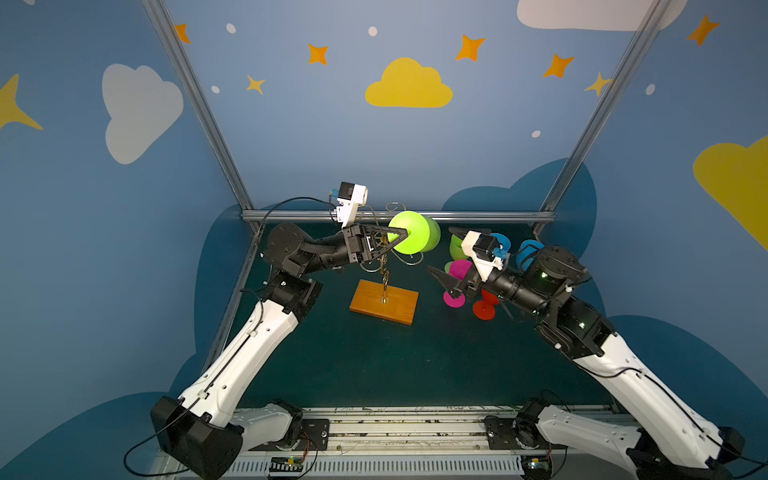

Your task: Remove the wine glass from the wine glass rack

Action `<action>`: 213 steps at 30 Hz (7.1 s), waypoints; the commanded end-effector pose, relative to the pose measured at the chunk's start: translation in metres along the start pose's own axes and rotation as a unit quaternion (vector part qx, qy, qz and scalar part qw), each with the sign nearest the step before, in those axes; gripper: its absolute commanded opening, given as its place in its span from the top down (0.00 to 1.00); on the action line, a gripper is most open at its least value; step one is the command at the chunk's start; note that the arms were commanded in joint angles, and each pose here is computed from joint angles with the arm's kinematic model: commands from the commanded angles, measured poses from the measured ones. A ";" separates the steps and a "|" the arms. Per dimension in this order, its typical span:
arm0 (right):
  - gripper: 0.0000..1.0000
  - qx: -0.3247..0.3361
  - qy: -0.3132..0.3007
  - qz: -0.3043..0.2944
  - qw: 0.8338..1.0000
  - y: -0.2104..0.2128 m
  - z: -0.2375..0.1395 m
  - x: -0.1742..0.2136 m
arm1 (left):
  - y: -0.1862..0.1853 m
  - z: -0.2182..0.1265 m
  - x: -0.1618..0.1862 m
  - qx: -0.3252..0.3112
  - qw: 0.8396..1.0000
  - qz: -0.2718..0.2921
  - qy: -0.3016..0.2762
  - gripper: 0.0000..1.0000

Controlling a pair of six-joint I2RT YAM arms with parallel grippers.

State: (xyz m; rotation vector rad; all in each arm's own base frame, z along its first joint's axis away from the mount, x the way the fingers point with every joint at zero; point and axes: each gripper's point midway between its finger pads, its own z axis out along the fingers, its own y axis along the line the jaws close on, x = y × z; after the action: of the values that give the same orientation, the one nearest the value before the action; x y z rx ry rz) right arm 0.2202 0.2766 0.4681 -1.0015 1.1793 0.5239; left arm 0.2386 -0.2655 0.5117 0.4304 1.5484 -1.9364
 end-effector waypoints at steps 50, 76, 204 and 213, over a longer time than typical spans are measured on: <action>0.10 -0.002 0.015 -0.008 1.000 -0.007 0.063 0.028 | -0.053 -0.009 -0.004 0.049 0.999 0.004 0.001 0.97; 0.55 0.002 0.039 0.033 0.999 -0.004 0.029 0.016 | -0.015 -0.017 -0.029 0.018 0.999 -0.020 -0.036 0.67; 1.00 0.060 0.051 0.277 0.958 -0.010 -0.073 -0.006 | 0.044 -0.119 -0.041 -0.319 0.779 0.490 -0.226 0.01; 1.00 -0.029 0.166 0.261 0.950 0.041 -0.095 0.021 | 0.067 -0.222 -0.049 -0.442 0.706 0.438 -0.339 0.01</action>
State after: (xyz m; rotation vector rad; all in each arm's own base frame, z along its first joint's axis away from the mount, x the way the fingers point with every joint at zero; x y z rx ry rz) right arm 0.1609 0.2080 0.4628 -0.7206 1.6422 0.8365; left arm 0.2907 -0.0781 0.4397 0.1069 1.2068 -0.4331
